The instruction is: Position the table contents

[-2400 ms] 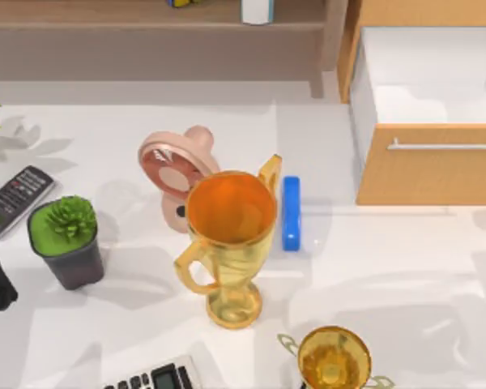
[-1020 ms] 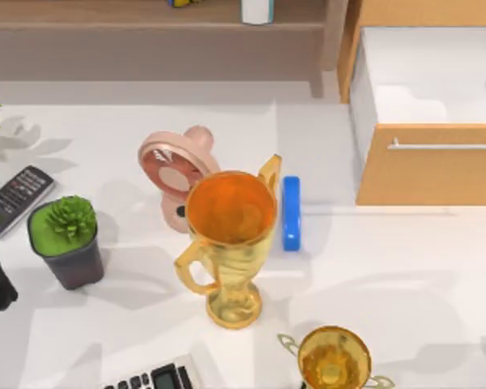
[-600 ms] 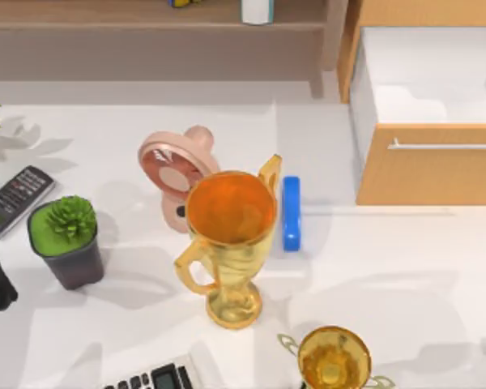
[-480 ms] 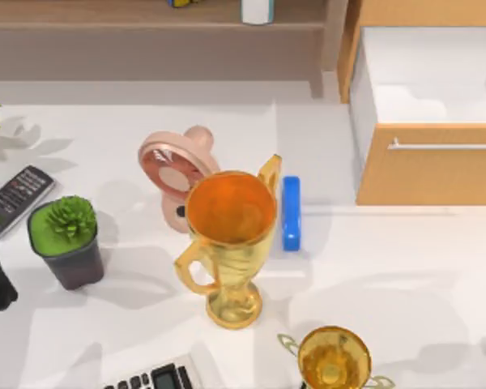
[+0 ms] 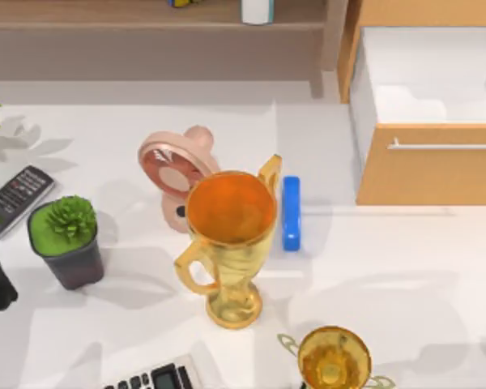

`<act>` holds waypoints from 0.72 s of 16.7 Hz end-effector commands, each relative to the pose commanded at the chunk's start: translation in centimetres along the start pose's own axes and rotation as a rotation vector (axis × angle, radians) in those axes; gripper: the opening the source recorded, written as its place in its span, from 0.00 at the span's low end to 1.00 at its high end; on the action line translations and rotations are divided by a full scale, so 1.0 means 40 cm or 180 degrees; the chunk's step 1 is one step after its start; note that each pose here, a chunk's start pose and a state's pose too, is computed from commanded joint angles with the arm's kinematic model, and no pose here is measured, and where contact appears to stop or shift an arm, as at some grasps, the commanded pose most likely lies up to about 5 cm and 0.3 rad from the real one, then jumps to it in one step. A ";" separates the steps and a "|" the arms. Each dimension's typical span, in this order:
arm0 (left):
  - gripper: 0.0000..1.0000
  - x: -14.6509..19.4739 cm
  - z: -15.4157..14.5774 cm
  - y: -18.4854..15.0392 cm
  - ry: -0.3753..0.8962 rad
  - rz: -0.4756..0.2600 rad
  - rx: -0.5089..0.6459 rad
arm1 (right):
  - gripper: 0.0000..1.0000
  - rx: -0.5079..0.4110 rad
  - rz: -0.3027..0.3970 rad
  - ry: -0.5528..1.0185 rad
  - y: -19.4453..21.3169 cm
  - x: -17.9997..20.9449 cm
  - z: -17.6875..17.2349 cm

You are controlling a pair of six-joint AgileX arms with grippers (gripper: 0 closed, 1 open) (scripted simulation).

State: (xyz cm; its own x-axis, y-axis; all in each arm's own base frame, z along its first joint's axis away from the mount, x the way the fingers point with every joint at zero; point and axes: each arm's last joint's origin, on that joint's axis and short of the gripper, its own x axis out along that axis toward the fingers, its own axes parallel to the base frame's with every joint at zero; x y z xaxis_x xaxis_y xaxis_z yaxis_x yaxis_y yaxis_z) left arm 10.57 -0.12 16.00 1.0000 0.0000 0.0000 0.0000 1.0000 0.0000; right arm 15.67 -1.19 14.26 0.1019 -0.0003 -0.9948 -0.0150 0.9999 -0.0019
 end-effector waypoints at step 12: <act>1.00 0.000 0.000 0.000 0.0000 0.0000 0.0000 | 1.00 -0.0242 0.0034 -0.0221 0.014 -0.006 0.021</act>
State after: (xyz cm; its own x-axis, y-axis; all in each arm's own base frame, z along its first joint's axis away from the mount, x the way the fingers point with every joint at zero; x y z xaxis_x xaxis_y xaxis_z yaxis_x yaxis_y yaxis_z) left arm 10.57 -0.12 16.00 1.0000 0.0000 0.0000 0.0000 1.0000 0.0000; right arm 16.50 -0.63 14.59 0.1701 0.0141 -0.9853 -0.0915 0.9958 -0.0015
